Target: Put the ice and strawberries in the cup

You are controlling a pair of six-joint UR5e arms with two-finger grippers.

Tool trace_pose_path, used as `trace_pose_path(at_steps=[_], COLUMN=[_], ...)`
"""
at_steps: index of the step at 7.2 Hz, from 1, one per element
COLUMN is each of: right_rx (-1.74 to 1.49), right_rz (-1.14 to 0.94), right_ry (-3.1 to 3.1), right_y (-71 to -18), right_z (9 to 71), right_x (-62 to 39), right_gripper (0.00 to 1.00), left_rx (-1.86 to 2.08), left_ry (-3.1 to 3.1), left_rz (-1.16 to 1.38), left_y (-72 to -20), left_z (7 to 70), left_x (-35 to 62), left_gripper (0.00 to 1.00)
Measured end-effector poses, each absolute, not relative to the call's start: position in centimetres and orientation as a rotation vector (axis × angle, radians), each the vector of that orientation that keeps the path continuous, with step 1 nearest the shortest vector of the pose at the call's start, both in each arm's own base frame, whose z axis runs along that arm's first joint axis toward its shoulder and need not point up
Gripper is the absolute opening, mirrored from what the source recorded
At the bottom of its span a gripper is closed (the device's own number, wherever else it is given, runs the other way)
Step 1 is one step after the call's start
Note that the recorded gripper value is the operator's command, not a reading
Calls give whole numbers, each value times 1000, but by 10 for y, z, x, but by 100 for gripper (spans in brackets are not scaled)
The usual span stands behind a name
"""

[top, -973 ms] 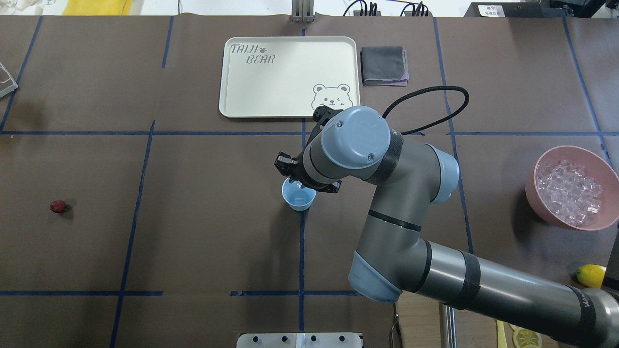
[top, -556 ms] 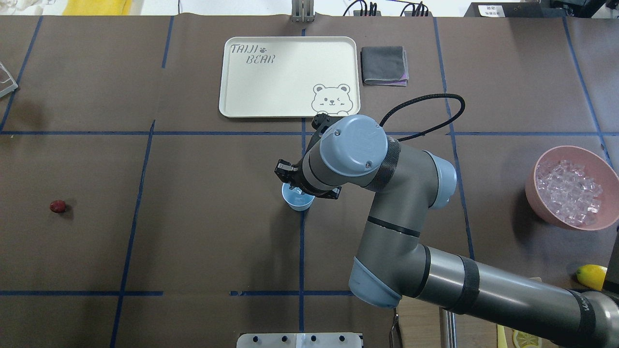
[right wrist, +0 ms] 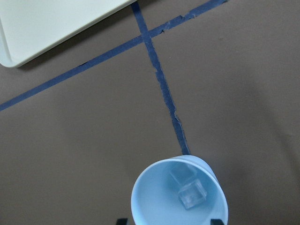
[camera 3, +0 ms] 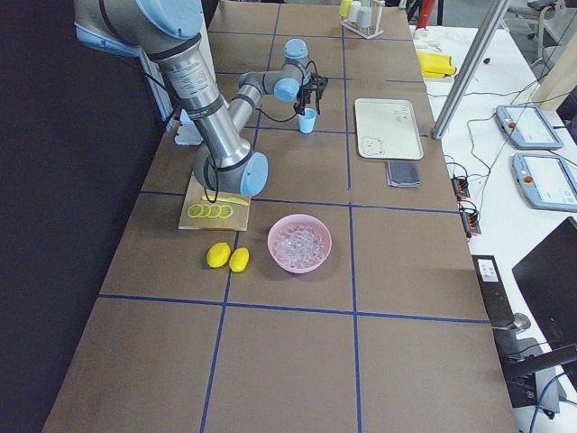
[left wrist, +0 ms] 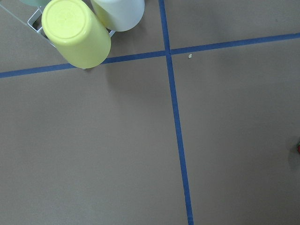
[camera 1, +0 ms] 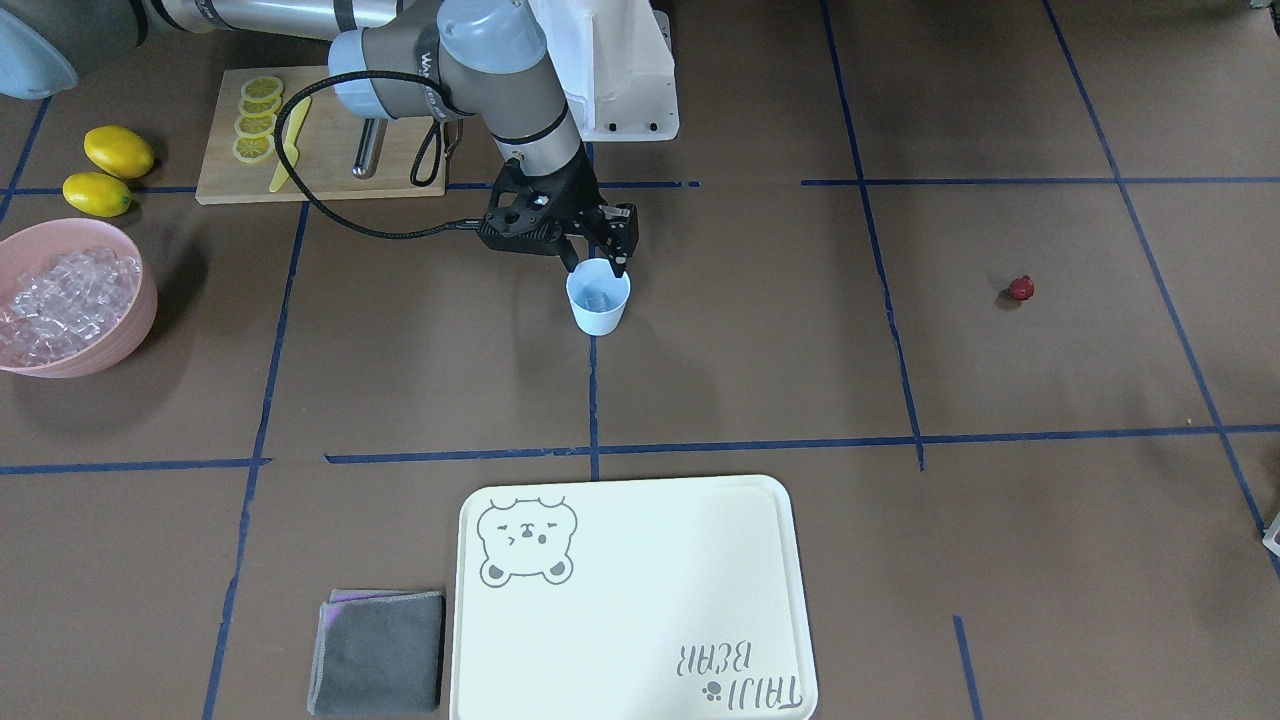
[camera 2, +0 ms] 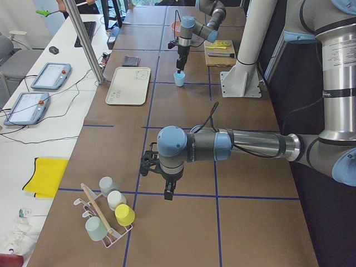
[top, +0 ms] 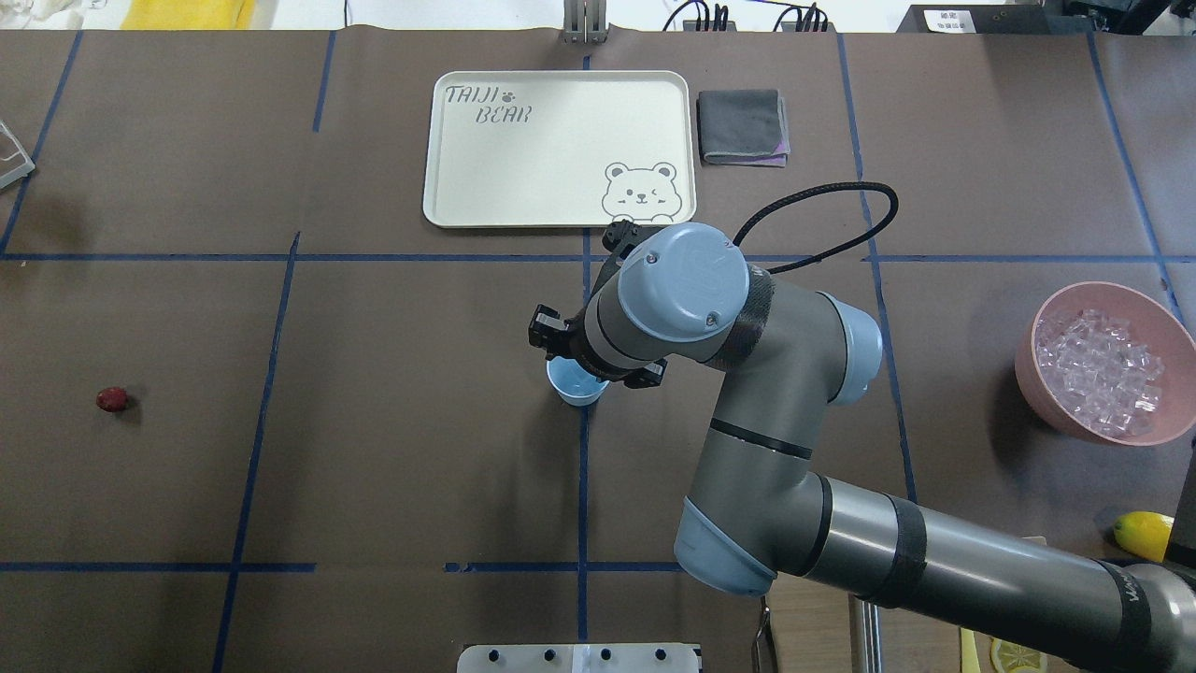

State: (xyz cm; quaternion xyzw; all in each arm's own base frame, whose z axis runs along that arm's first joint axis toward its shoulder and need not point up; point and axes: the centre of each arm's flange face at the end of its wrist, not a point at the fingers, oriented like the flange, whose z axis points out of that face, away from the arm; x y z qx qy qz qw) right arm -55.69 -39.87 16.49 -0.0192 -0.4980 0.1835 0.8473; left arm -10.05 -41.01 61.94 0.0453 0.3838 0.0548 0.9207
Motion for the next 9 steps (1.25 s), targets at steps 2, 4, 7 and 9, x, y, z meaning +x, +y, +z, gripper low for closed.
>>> trace_pose_path(at_steps=[2,4,7,9], right_rx=[-28,-47,-52,-87], right_rz=[416,440,406,420], right_ry=[-1071,-1078,-1038,-1015], right_y=[-418,-442,-458,-463], right_z=[160,191,268,317], right_x=[-525,-446,-328,-259], right_gripper=[66,67,72,79], left_rx=[93,98,101,102], left_ry=[788,788,788,788], left_rz=[113,115,117,117], left_y=[-410,-409,-405,-405], left_z=[619,617,615,614], left_x=[-100,-100,-100,-100], left_gripper=[100,100,100,100])
